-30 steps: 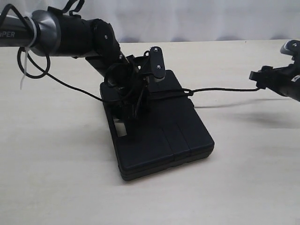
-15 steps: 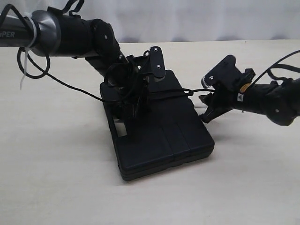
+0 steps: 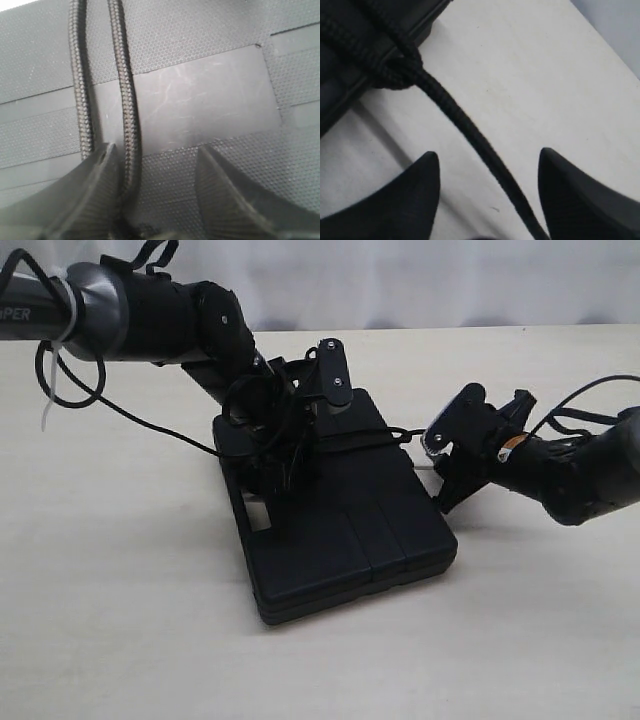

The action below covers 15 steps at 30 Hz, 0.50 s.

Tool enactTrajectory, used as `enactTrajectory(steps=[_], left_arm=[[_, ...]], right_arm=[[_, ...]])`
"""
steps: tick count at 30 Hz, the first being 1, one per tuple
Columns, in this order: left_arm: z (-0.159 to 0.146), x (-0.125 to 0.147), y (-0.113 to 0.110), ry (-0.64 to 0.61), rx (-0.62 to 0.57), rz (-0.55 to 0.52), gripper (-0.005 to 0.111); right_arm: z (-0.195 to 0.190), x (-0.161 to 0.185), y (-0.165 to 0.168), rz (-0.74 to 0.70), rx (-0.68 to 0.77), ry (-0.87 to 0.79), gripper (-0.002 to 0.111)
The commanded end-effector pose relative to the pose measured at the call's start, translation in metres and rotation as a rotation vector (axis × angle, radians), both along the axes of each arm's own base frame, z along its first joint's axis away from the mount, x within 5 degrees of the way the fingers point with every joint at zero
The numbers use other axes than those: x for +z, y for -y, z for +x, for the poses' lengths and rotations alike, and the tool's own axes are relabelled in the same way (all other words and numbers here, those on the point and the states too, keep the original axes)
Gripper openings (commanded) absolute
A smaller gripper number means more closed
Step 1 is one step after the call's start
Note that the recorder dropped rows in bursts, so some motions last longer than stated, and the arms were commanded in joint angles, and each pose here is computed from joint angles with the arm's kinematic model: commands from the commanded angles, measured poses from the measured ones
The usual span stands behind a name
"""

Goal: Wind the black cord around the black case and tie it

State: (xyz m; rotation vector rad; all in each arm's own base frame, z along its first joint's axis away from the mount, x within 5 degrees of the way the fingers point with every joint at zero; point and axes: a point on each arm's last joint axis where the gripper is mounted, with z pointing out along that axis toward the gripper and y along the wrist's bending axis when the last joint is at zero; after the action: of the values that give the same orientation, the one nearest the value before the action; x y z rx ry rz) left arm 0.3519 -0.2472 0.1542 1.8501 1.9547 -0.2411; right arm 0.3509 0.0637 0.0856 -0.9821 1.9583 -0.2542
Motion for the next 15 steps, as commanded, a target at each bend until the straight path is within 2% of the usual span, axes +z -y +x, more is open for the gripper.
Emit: enactTrajectory(steps=[1,2,3,8,13,15], left_arm=[[-0.003,-0.012,-0.005,-0.040,-0.015,0.039,0.047],[-0.003,-0.012,-0.005,-0.036,-0.013,0.037,0.047],[-0.002,-0.012,-0.005,-0.032,-0.011,0.036,0.047],[0.000,-0.010,-0.002,-0.013,0.020,-0.003,0.047],[-0.001,-0.017,-0.005,-0.021,-0.022,0.051,0.047],[-0.003,-0.018,-0.008,-0.032,-0.049,0.085,0.035]], right_arm=[[0.001,-0.002,-0.001,-0.003,0.015,0.034,0.019],[0.002,-0.002,0.000,-0.001,-0.001,0.037,0.004],[0.002,-0.002,0.001,0.004,-0.020,0.037,0.004],[0.004,0.009,0.027,0.006,-0.365,0.064,0.004],[0.004,0.009,0.027,-0.004,-0.360,0.061,0.004],[0.004,0.009,0.027,-0.004,-0.360,0.061,0.004]])
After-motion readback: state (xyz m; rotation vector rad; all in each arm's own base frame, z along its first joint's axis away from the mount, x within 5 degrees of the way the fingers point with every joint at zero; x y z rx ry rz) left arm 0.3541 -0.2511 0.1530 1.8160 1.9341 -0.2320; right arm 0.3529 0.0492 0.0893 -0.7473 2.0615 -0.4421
